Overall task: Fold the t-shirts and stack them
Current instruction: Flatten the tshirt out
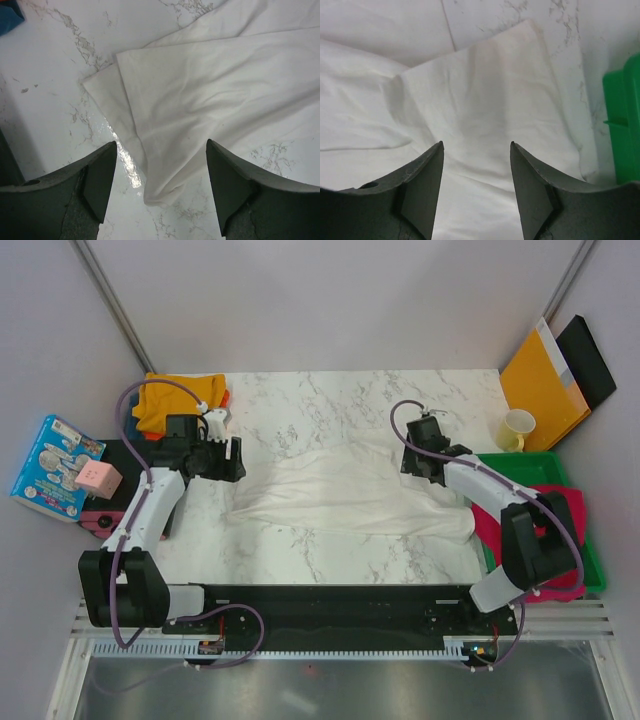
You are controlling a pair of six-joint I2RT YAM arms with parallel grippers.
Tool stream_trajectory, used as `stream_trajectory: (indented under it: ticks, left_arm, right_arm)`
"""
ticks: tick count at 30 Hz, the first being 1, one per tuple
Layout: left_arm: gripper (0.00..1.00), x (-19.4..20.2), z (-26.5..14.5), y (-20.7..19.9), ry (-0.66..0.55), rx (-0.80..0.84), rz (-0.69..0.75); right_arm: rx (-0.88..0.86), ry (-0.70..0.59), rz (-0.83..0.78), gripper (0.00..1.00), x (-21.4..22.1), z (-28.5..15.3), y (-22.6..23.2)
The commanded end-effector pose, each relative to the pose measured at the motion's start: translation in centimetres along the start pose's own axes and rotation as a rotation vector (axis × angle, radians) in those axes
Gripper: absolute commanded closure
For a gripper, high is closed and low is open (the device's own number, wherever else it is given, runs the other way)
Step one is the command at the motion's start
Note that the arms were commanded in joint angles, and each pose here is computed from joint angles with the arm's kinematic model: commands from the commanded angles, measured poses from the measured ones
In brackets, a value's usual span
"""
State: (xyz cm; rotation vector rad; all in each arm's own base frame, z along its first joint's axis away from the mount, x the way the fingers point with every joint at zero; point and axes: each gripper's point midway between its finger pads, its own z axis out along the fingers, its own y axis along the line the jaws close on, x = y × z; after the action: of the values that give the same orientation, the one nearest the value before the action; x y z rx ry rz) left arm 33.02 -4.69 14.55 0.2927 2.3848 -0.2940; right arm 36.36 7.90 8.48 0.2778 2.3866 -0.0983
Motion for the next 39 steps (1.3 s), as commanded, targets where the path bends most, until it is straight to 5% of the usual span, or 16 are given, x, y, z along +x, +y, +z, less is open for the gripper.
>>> stream_trajectory:
  ticks: [1,8,17,26,28,29,32,39]
  left_arm:
    - [0.22,-0.1,-0.1,0.2,-0.013,-0.017,-0.03]
    - [0.22,-0.7,-0.6,0.6,-0.033,-0.05,-0.028]
    - [0.22,-0.3,-0.5,1.1,-0.016,-0.074,-0.032]
    - [0.23,0.2,0.0,1.1,0.002,-0.069,-0.042]
    - [0.23,0.2,0.2,1.1,0.005,-0.064,-0.047]
    - [0.23,0.2,0.2,1.0,0.007,-0.063,-0.049]
    - [0.23,0.1,0.3,0.9,0.004,-0.052,-0.05]
    - [0.23,0.0,0.3,0.6,0.001,-0.039,-0.048]
  right_arm:
    - [-0.06,-0.068,0.001,0.38,-3.8,1.4,3.0]
    - [0.013,-0.124,0.003,0.38,-7.2,4.0,3.7]
    - [0.036,-0.048,0.024,0.39,-6.2,8.1,3.7]
    - [0.052,-0.013,0.043,0.63,-4.0,8.3,2.0]
    - [0.047,-0.033,0.045,0.6,-4.4,7.9,2.0]
    - [0.056,-0.051,0.052,0.46,-5.0,7.4,1.8]
    - [0.101,-0.098,0.077,0.33,-6.5,6.1,0.7]
    - [0.188,-0.115,0.155,0.34,-6.7,5.2,-3.5]
